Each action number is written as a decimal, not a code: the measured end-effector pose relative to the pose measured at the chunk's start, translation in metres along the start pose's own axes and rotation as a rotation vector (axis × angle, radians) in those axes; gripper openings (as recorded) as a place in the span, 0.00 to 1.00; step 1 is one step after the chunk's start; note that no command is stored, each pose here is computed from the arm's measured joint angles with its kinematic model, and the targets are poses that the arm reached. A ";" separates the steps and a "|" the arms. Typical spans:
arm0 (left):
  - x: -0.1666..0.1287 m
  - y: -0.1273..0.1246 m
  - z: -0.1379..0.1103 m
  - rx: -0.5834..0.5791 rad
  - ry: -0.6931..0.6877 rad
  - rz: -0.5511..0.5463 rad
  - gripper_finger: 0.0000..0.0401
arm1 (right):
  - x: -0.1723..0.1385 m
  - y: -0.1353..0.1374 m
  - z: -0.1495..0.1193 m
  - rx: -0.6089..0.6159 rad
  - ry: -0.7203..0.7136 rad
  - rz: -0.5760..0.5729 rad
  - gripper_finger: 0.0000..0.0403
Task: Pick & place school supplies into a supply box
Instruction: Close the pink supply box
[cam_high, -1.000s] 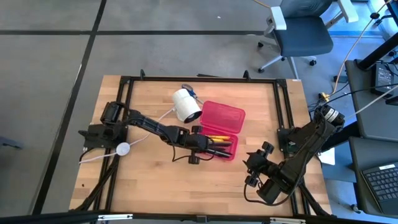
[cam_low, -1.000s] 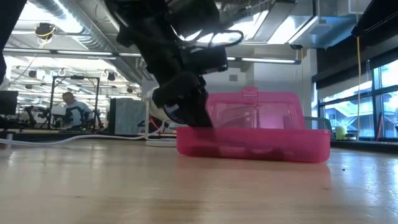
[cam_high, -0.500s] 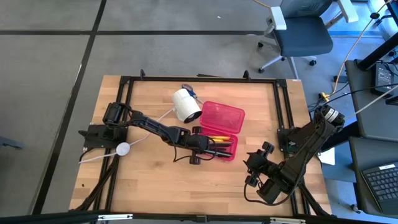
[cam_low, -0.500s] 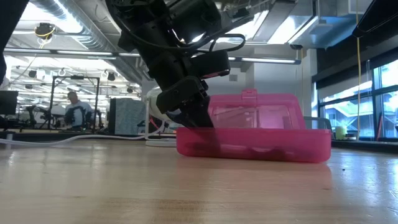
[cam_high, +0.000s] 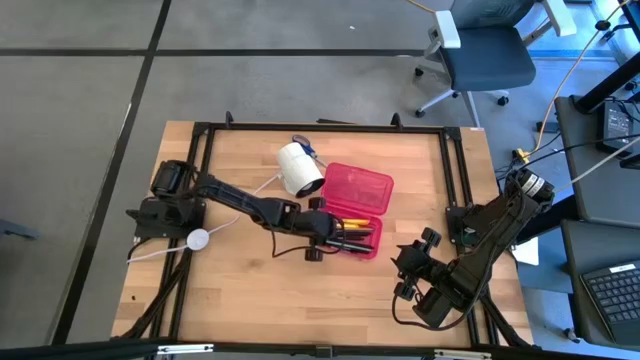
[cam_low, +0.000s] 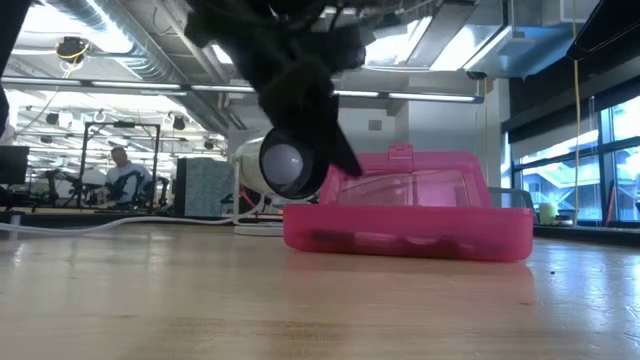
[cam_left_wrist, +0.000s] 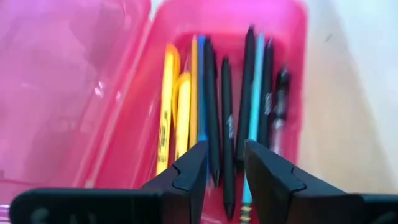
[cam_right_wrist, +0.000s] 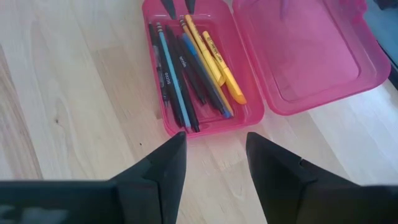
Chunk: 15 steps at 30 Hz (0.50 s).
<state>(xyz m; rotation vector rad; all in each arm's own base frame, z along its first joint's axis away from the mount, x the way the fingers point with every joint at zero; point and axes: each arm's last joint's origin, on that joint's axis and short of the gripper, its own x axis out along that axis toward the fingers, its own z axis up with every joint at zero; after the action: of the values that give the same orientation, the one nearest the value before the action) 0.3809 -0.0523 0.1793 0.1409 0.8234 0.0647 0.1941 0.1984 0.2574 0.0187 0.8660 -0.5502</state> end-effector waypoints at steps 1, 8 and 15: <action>-0.004 -0.001 0.003 0.000 -0.015 -0.004 0.25 | 0.000 0.000 0.000 0.000 0.000 0.000 0.43; -0.023 -0.023 0.010 0.047 -0.068 -0.107 0.21 | 0.000 0.001 0.000 0.015 0.004 0.005 0.43; -0.011 -0.038 0.000 0.060 -0.019 -0.134 0.19 | 0.000 0.004 -0.001 0.033 0.062 0.050 0.43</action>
<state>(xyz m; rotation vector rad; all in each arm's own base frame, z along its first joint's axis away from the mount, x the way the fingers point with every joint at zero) 0.3734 -0.0906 0.1814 0.1425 0.8145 -0.0873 0.1953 0.2022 0.2561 0.0877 0.9142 -0.5198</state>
